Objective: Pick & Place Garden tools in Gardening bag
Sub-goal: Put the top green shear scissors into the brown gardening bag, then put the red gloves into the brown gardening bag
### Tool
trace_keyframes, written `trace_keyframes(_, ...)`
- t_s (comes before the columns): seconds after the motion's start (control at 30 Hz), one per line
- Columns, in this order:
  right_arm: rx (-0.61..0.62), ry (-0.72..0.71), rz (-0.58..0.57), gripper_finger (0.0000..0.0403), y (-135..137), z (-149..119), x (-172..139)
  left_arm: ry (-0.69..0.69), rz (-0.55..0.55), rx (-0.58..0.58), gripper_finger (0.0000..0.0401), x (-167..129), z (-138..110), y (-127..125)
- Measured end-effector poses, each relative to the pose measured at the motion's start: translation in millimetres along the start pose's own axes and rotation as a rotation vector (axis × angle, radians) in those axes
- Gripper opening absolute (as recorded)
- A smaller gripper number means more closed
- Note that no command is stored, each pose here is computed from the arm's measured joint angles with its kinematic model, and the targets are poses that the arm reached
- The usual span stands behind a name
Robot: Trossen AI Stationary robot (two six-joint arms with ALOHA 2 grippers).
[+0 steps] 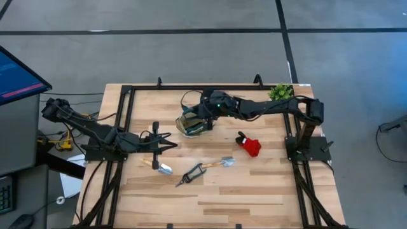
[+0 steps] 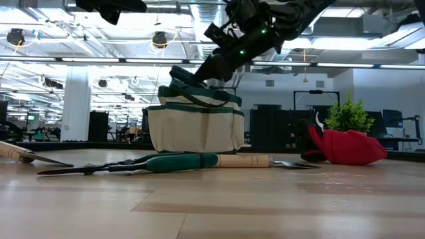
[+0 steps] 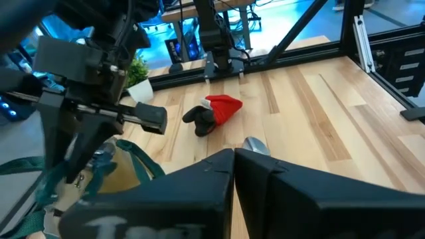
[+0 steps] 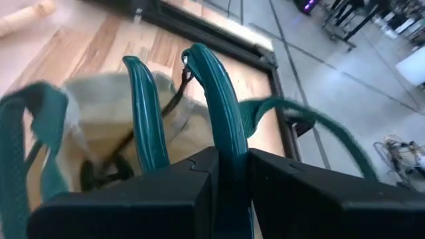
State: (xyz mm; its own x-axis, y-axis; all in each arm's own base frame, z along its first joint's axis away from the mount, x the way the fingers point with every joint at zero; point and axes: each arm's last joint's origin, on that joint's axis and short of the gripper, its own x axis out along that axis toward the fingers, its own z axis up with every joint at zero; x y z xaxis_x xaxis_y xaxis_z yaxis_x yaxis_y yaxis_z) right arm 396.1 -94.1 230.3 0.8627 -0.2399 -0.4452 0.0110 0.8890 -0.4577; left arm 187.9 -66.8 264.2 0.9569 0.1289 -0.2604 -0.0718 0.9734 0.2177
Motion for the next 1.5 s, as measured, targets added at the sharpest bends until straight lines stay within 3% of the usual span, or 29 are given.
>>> trace_keyframes(0.97, 0.022, 0.105, 0.066, 0.0051, 8, -19, 11, 0.000, 0.003, 0.000, 0.0003, 0, 0, 0)
trace_keyframes(1.3, 0.019, 0.090, 0.050, 0.0224, 7, -17, 10, 0.001, 0.003, 0.000, 0.0003, 0, 0, 0)
trace_keyframes(1.5, 0.001, 0.057, 0.019, 0.0233, 0, 9, -6, 0.001, 0.003, 0.000, 0.0003, 0, 0, 0)
